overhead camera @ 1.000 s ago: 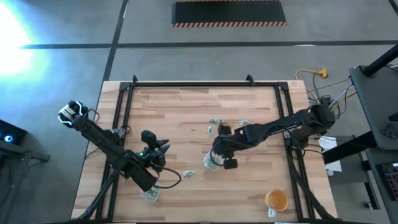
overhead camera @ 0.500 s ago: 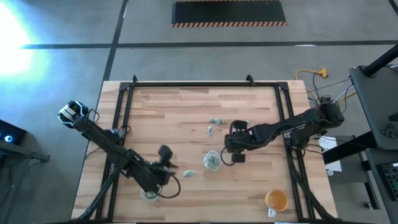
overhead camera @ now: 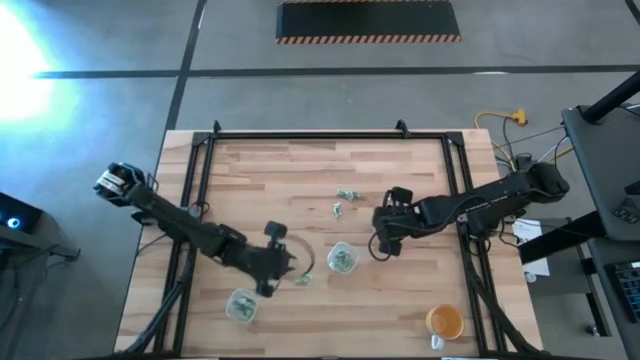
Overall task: Pick and place items into bin
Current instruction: Put the light green packet into the bottom transparent bin
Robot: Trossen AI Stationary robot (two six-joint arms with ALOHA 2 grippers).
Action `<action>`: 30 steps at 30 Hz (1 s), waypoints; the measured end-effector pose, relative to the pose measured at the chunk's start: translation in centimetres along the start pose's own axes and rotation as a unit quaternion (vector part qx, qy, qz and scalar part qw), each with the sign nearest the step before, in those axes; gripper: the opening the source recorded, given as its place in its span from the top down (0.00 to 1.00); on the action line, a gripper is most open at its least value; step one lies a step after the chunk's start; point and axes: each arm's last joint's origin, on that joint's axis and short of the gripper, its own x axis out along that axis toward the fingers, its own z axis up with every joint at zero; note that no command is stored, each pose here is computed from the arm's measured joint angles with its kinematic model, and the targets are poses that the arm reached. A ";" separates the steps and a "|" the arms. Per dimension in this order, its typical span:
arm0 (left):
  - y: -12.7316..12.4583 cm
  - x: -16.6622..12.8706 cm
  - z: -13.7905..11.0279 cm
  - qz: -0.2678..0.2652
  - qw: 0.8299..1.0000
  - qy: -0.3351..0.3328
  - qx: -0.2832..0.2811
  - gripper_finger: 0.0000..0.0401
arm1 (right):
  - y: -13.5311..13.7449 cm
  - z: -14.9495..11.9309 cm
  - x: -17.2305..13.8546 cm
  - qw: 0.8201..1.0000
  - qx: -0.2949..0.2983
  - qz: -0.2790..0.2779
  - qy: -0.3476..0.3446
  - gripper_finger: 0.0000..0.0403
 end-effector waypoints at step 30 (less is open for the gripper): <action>-1.3 9.2 1.6 -0.095 0.969 0.229 0.003 0.74 | 0.0 -0.3 0.1 1.000 0.011 0.000 -0.002 0.86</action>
